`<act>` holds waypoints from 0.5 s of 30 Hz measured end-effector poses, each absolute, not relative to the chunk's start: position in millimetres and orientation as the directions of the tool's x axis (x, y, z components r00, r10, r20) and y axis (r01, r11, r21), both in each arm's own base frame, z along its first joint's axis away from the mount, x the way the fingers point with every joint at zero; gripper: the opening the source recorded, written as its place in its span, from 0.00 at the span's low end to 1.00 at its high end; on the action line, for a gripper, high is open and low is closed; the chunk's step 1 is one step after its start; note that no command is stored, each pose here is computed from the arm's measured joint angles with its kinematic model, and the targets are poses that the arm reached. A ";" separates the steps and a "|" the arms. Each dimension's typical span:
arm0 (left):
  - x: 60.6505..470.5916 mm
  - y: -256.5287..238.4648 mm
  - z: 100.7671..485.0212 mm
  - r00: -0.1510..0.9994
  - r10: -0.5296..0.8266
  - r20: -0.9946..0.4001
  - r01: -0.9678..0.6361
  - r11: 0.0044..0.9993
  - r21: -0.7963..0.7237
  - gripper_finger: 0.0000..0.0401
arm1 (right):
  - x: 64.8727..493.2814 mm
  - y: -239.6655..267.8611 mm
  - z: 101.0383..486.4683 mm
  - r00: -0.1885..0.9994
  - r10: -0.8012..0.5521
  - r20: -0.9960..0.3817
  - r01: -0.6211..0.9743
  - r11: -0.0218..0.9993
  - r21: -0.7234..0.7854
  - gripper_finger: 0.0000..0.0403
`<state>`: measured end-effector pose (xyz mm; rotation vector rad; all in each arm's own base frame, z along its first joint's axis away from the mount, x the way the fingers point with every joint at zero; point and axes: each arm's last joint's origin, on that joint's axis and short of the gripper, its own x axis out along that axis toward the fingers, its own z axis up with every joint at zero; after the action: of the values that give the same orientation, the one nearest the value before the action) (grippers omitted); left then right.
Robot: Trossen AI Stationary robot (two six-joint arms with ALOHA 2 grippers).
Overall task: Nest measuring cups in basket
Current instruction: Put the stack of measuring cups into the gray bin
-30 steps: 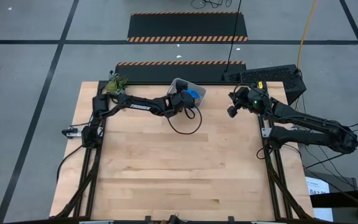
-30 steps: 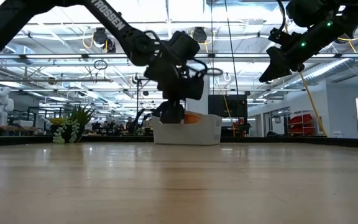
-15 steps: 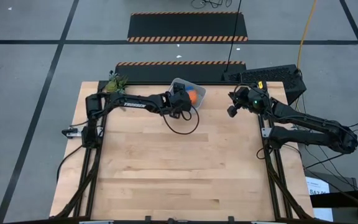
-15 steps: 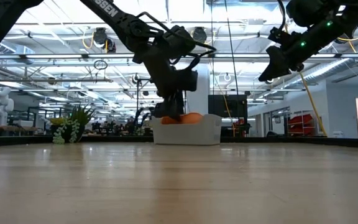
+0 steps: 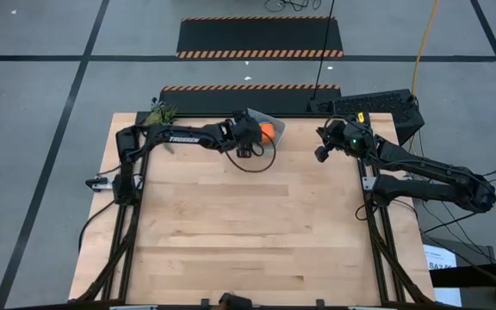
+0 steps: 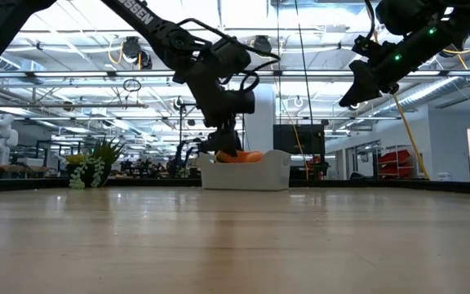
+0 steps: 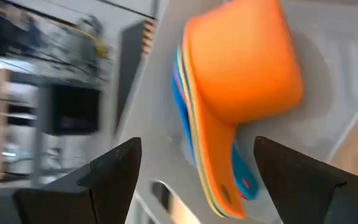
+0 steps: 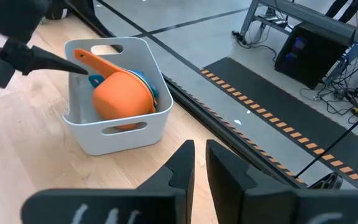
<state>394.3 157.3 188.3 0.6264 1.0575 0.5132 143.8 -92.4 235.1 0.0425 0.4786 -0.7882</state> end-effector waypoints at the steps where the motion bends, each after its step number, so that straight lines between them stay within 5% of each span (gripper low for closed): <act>1: 390.8 161.8 189.2 0.406 0.643 -0.650 -0.102 0.738 0.667 0.79 | 143.8 -92.4 235.1 0.604 -0.671 -0.429 0.690 0.710 -0.138 0.09; 7: 375.9 185.4 192.4 0.500 0.457 -0.735 -0.172 0.885 0.433 0.79 | 143.8 -92.4 235.1 0.605 -0.671 -0.429 0.692 0.710 -0.134 0.08; 15: 377.0 197.7 206.0 0.546 0.453 -0.705 -0.282 0.891 0.354 0.70 | 144.2 -92.5 235.7 0.609 -0.671 -0.423 0.692 0.710 -0.128 0.08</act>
<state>377.0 197.7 206.0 0.2087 0.8931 0.4397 144.2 -92.5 235.7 0.0498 0.4674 -0.7873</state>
